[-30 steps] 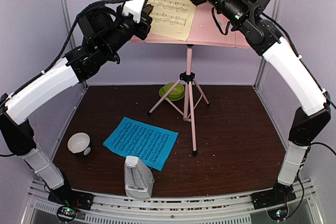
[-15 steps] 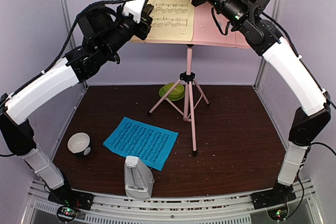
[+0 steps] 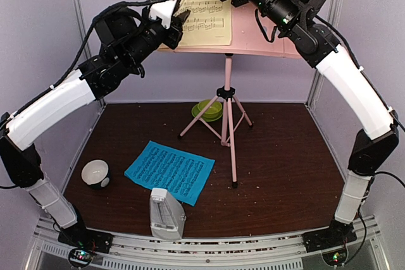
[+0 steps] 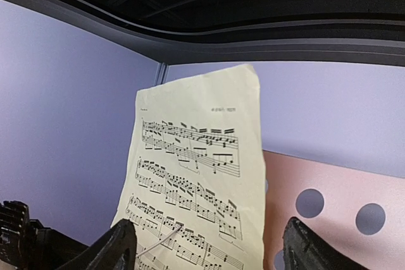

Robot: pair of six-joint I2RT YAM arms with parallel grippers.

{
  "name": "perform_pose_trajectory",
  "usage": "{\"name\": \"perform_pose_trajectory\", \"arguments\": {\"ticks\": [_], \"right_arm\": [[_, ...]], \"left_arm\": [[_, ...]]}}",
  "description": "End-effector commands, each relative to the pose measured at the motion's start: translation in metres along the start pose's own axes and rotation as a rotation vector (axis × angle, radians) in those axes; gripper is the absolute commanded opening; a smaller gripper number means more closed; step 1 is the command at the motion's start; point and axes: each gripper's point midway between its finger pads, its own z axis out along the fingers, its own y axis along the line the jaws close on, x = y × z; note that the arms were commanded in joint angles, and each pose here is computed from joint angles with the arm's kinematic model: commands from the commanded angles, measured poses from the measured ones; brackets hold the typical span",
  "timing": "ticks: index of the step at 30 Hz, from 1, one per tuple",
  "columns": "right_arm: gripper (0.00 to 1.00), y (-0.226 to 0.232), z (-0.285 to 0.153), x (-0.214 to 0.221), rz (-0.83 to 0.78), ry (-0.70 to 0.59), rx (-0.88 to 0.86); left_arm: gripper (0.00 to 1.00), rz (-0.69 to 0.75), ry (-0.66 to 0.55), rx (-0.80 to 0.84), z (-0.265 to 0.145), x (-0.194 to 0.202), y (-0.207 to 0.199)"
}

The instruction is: Set up the instrument practice props

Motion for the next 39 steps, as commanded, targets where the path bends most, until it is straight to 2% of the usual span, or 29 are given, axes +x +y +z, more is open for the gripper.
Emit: {"name": "perform_pose_trajectory", "arguments": {"ticks": [1,7,10,20,32,35,39], "right_arm": [[0.83,-0.008,-0.011,-0.026,0.019,-0.048,0.024],[0.85,-0.012,-0.017,-0.036,0.029,-0.072,0.029],[0.86,-0.012,-0.020,-0.038,0.036,-0.080,0.031],[0.85,-0.017,-0.040,-0.029,0.065,-0.035,0.054],[0.85,-0.020,-0.067,-0.027,0.101,-0.019,0.066],[0.85,-0.021,-0.069,-0.027,0.096,-0.017,0.068],[0.85,-0.022,-0.072,-0.027,0.089,-0.014,0.073]], "left_arm": [[0.38,-0.026,-0.063,0.006,-0.011,-0.027,0.011],[0.60,-0.022,-0.077,0.026,-0.017,-0.037,0.012],[0.63,-0.014,-0.070,0.048,-0.018,-0.039,0.011],[0.63,-0.076,-0.020,0.012,-0.020,-0.039,0.024],[0.64,-0.054,0.151,0.026,0.006,0.000,0.006],[0.61,-0.057,0.168,0.038,0.009,0.004,0.002],[0.53,-0.057,0.175,0.058,0.011,0.007,-0.002]]}}
